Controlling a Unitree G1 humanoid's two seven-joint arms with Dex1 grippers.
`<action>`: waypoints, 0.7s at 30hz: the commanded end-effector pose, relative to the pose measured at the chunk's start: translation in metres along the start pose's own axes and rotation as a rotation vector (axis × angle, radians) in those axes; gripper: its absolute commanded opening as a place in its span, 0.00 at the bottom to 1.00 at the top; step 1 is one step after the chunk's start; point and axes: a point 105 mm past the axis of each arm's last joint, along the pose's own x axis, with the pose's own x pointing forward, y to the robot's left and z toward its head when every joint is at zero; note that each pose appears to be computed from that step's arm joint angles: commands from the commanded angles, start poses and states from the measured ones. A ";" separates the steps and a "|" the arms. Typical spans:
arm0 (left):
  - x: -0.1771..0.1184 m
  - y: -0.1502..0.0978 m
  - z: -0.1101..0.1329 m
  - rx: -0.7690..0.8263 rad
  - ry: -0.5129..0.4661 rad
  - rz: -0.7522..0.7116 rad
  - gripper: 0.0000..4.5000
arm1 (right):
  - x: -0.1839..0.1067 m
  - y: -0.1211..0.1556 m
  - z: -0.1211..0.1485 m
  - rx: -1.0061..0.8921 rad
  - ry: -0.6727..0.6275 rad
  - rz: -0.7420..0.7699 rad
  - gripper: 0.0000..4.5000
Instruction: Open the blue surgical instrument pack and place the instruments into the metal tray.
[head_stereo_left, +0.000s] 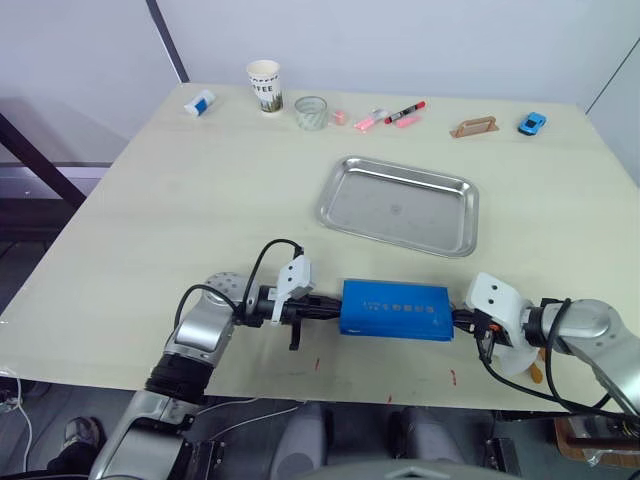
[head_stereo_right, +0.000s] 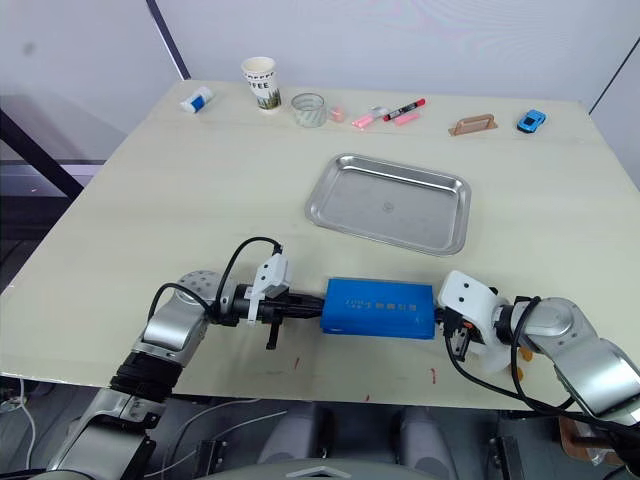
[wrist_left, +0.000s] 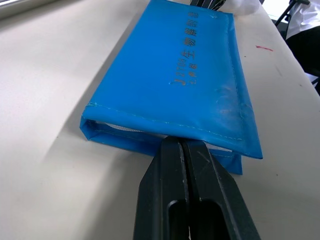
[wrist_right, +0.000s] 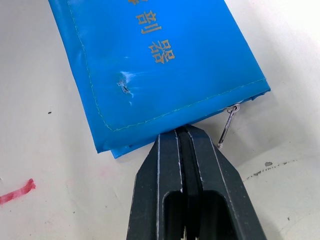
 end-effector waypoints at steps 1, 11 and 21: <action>0.005 0.002 0.002 0.016 -0.014 0.005 0.01 | 0.000 0.003 0.001 0.011 -0.005 0.012 0.00; -0.010 0.008 -0.005 0.011 -0.032 0.055 0.01 | -0.015 -0.003 0.003 0.032 -0.027 -0.013 0.00; -0.036 0.008 0.002 -0.004 -0.096 0.103 0.01 | -0.044 -0.004 0.010 0.080 -0.130 -0.013 0.00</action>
